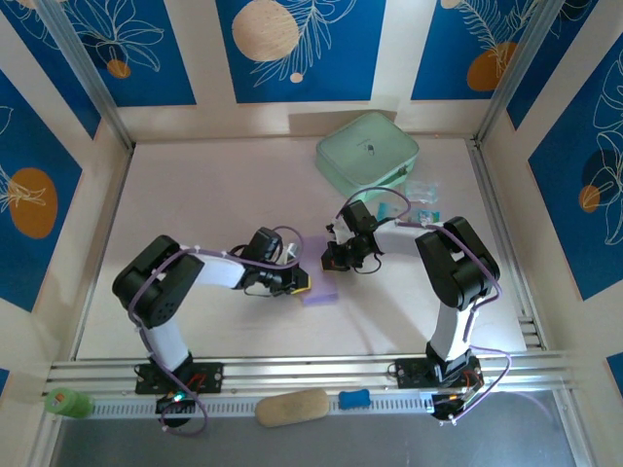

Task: Fold a paper plane with a square sheet of paper (pick it up from the middle)
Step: First fold the square sheet of paper in half at the center of the table.

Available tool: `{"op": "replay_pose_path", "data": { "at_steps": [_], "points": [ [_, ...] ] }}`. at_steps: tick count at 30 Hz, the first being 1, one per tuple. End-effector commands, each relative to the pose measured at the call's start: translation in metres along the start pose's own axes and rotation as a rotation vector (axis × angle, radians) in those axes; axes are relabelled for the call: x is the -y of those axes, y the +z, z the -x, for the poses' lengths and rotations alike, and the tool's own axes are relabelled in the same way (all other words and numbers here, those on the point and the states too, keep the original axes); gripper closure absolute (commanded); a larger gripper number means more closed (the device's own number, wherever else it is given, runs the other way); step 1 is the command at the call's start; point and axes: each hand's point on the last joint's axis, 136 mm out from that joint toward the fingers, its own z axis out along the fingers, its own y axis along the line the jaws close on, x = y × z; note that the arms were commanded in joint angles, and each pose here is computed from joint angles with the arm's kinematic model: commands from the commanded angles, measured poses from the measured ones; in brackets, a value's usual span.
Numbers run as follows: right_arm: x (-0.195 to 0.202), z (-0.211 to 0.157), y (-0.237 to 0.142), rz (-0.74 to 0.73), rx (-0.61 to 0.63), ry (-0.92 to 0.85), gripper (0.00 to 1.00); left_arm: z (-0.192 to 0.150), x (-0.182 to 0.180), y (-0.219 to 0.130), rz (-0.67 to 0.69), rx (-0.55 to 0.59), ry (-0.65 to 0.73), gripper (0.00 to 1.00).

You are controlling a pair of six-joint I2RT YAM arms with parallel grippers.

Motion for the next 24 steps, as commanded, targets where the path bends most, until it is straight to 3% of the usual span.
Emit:
{"op": "replay_pose_path", "data": {
  "at_steps": [1, 8, 19, 24],
  "points": [
    [0.053, -0.040, 0.012, -0.186, -0.117, 0.098, 0.98, 0.004, 0.016, -0.011, 0.007, 0.025, 0.011, 0.92],
    [0.056, -0.040, 0.013, -0.190, -0.117, 0.101, 0.98, -0.002, 0.029, -0.005, -0.040, -0.003, 0.014, 0.91],
    [0.058, -0.042, 0.012, -0.199, -0.119, 0.106, 0.98, -0.042, -0.016, 0.006, 0.060, -0.068, -0.037, 0.92],
    [0.059, -0.041, 0.011, -0.200, -0.116, 0.104, 0.98, -0.046, -0.013, 0.000, 0.077, -0.069, 0.010, 0.91]
  ]
}}
